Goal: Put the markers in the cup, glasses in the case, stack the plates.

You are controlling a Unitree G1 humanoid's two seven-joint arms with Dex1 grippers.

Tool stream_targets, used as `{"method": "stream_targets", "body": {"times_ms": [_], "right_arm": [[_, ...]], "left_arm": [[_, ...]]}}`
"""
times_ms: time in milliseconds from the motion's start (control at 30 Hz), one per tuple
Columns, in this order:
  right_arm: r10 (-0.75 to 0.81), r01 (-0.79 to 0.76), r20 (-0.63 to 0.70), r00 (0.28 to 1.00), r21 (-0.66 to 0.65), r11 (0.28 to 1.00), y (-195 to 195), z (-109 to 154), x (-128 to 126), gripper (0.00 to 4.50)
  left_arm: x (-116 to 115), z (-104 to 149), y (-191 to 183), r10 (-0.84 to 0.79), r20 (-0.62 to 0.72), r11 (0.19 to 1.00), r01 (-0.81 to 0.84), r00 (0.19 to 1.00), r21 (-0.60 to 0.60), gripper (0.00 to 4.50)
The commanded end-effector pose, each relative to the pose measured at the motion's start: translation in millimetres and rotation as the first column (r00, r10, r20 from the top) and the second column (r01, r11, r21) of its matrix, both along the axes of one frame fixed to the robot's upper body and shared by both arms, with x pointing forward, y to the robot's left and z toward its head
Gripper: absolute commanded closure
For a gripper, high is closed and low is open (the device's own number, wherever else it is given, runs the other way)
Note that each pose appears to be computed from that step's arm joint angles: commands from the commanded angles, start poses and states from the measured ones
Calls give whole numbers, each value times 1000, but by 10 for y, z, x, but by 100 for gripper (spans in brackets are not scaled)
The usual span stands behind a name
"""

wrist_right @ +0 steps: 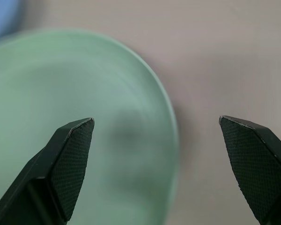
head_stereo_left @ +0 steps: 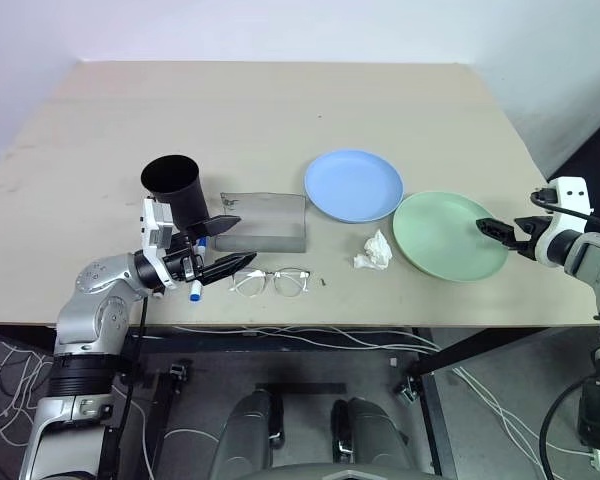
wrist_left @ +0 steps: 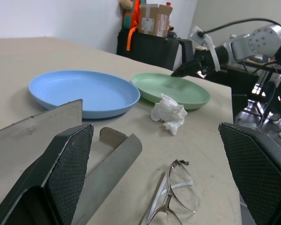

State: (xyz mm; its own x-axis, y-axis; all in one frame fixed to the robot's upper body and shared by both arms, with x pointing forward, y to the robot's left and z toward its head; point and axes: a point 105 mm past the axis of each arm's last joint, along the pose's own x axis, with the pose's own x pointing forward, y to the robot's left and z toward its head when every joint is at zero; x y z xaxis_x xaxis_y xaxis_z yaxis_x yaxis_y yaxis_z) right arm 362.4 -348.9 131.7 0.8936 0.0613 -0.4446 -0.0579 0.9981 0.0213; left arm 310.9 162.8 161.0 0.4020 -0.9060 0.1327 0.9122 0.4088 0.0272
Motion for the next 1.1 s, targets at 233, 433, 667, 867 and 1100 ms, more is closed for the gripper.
{"method": "stream_targets", "body": {"times_ms": [233, 433, 667, 867, 1100], "right_arm": [[-32, 32, -11, 999, -65, 997, -117, 63, 26, 90], [-18, 18, -9, 1000, -46, 999, -101, 183, 28, 301], [11, -13, 98, 995, 20, 1000, 4, 553, 53, 447], [20, -45, 212, 977, 114, 992, 241, 886, 206, 447], [9, -53, 251, 968, 168, 984, 548, 1129, 572, 447]], "left_arm": [[-5, 47, 14, 39, 31, 999, -39, 999, -29, 0], [-4, 37, 23, 44, 27, 999, -44, 999, -29, 0], [45, 53, 77, 61, 31, 998, -60, 998, -20, 0], [55, 69, 97, 69, 37, 998, -68, 997, -15, 0], [15, 73, 123, 91, 40, 996, -90, 995, -13, 0]]}}
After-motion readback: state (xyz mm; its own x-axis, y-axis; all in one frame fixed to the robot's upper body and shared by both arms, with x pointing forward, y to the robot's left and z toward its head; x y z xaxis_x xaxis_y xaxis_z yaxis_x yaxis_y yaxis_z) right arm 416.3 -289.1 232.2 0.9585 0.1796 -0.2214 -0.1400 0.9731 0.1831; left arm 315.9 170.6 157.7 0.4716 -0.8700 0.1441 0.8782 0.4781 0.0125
